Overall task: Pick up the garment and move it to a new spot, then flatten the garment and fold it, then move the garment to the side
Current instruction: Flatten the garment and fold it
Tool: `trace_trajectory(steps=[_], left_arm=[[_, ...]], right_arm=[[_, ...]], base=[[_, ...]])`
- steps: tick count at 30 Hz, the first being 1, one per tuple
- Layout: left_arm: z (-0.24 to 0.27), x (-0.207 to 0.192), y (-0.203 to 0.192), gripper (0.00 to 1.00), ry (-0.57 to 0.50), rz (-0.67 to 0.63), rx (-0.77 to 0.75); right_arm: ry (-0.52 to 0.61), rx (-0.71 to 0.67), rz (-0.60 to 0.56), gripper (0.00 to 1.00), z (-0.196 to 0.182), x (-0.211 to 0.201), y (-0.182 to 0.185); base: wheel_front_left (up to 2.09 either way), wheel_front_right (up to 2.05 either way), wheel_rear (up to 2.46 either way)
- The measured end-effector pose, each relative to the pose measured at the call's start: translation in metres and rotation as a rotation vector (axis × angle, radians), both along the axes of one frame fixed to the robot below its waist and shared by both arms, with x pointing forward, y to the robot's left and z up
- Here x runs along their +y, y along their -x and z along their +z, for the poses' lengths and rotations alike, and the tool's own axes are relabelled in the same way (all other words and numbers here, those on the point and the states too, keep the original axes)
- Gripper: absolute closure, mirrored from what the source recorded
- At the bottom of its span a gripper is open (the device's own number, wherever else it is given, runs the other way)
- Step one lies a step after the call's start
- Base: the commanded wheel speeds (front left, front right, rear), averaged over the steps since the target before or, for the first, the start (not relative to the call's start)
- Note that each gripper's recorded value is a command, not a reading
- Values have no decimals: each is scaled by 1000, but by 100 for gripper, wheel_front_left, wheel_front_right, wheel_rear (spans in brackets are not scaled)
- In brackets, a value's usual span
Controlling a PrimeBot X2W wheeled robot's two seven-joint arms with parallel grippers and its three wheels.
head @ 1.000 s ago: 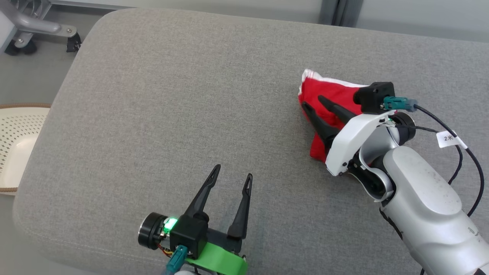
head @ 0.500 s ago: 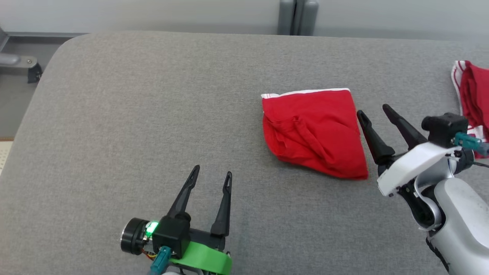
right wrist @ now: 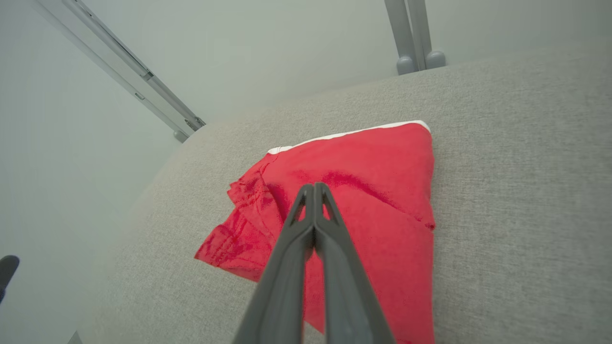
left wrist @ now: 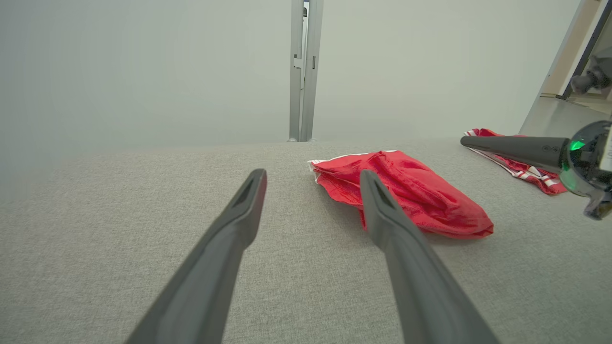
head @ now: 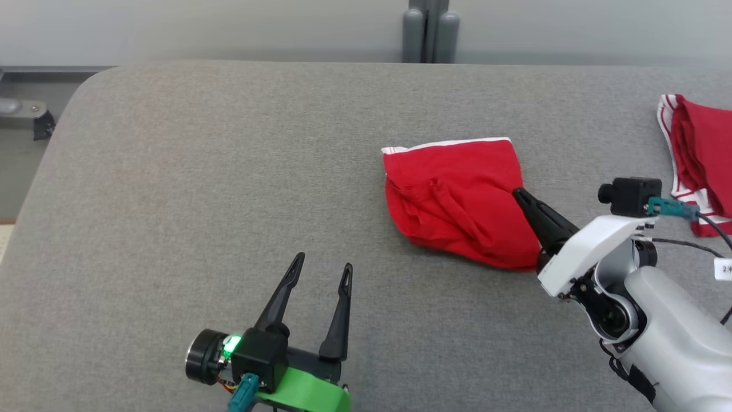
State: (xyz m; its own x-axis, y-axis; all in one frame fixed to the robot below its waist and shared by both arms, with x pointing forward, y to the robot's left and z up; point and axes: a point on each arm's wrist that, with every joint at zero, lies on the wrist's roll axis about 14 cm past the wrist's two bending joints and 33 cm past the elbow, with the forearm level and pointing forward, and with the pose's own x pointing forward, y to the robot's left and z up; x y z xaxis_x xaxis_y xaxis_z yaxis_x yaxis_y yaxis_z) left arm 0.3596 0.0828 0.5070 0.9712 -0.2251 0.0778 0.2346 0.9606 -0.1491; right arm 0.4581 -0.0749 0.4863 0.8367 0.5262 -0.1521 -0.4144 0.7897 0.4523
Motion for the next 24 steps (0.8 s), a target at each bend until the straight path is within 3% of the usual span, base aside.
trace_trajectory(steps=[5, 12, 15, 20, 24], left_arm=[[-3, 12, 7, 0, 7, 46, 17], [-9, 33, 14, 0, 14, 125, 45], [-11, 40, 16, 0, 10, 152, 55], [-12, 44, 18, 0, 7, 166, 57], [-10, 42, 19, 0, -3, 158, 47]], right_arm=[[-28, 172, 124, 100, -14, 31, -10], [56, 297, 241, 100, -47, 58, -12], [53, 332, 315, 100, -55, 80, 0], [29, 403, 462, 100, -66, 115, 49], [-15, 366, 467, 100, -59, 118, 68]], base=[[0, 0, 0], [0, 0, 0], [0, 0, 0], [0, 0, 0], [0, 0, 0]])
